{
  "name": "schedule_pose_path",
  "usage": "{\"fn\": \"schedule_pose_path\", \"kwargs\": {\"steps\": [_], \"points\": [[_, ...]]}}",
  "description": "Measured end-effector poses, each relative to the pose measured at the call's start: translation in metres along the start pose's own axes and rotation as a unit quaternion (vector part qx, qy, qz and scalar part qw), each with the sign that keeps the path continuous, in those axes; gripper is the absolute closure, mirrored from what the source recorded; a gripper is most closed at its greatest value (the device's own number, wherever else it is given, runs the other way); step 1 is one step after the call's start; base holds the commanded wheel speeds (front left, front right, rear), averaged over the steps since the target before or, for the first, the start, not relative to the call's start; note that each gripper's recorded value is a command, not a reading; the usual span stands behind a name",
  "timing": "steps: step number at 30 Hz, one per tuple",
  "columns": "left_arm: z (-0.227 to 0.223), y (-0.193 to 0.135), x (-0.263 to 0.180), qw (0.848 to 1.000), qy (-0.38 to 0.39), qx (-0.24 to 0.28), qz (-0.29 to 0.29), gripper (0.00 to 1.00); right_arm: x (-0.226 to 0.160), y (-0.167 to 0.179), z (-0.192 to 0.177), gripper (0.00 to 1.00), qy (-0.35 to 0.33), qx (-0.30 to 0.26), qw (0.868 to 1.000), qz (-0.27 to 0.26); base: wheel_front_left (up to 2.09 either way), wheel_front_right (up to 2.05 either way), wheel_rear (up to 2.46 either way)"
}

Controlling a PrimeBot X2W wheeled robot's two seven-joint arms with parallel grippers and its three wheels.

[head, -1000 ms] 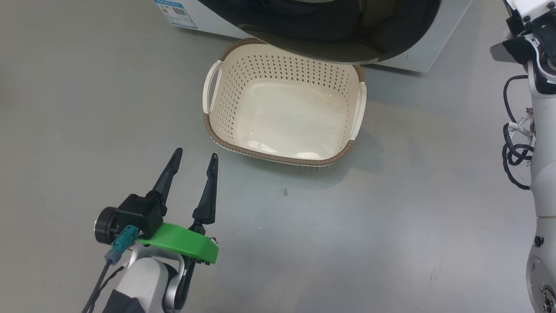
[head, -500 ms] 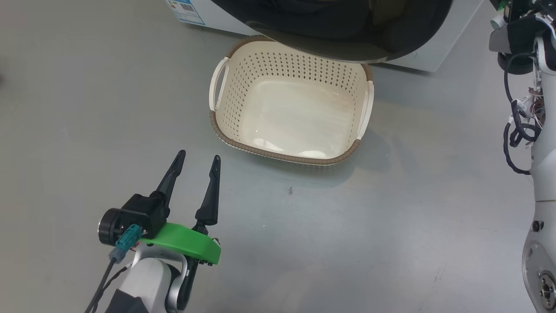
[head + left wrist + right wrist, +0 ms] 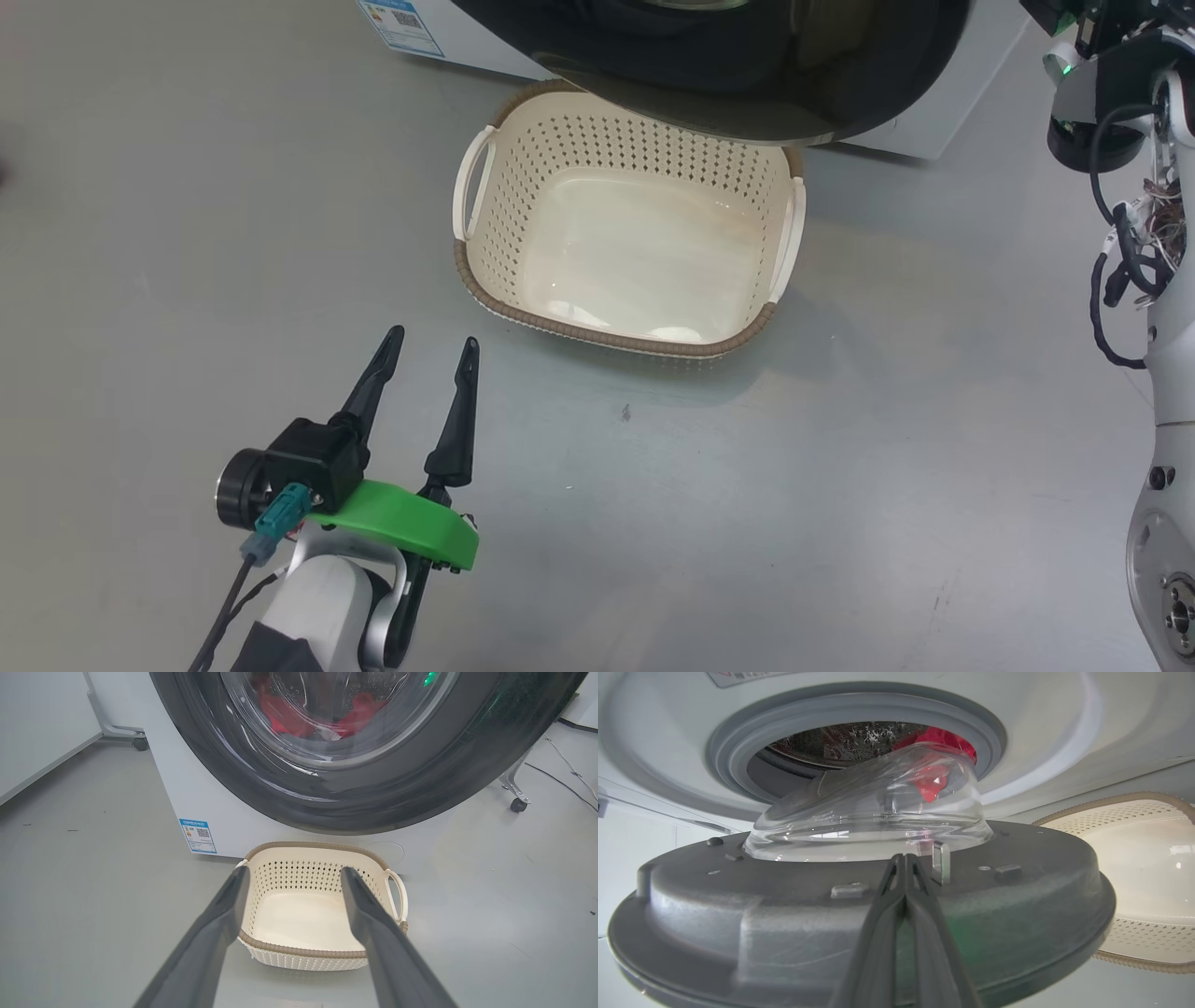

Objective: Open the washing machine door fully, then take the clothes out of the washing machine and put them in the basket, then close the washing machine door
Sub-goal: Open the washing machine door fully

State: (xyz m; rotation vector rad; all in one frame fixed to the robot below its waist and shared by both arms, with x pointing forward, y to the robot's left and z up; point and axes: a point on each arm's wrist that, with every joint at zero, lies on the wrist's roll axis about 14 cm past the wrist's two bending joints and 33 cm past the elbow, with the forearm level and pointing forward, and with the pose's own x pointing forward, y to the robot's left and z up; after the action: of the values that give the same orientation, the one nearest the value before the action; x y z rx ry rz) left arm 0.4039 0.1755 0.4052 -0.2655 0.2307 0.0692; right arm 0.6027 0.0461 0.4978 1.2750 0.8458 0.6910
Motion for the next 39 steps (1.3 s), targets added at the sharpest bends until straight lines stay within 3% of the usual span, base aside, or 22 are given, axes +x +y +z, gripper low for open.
{"fn": "schedule_pose_path", "kwargs": {"steps": [21, 39], "points": [[0.011, 0.0, -0.003, 1.0, -0.015, 0.002, 0.003, 0.0, -0.005, 0.005, -0.02, 1.0, 0.048, 0.016, 0.999, -0.003, 0.0, 0.0, 0.0], [0.029, 0.001, -0.012, 0.999, -0.04, 0.002, 0.007, 0.0, -0.012, 0.0, -0.079, 1.0, 0.134, 0.022, 0.99, -0.028, 0.0, 0.0, 0.0]]}}
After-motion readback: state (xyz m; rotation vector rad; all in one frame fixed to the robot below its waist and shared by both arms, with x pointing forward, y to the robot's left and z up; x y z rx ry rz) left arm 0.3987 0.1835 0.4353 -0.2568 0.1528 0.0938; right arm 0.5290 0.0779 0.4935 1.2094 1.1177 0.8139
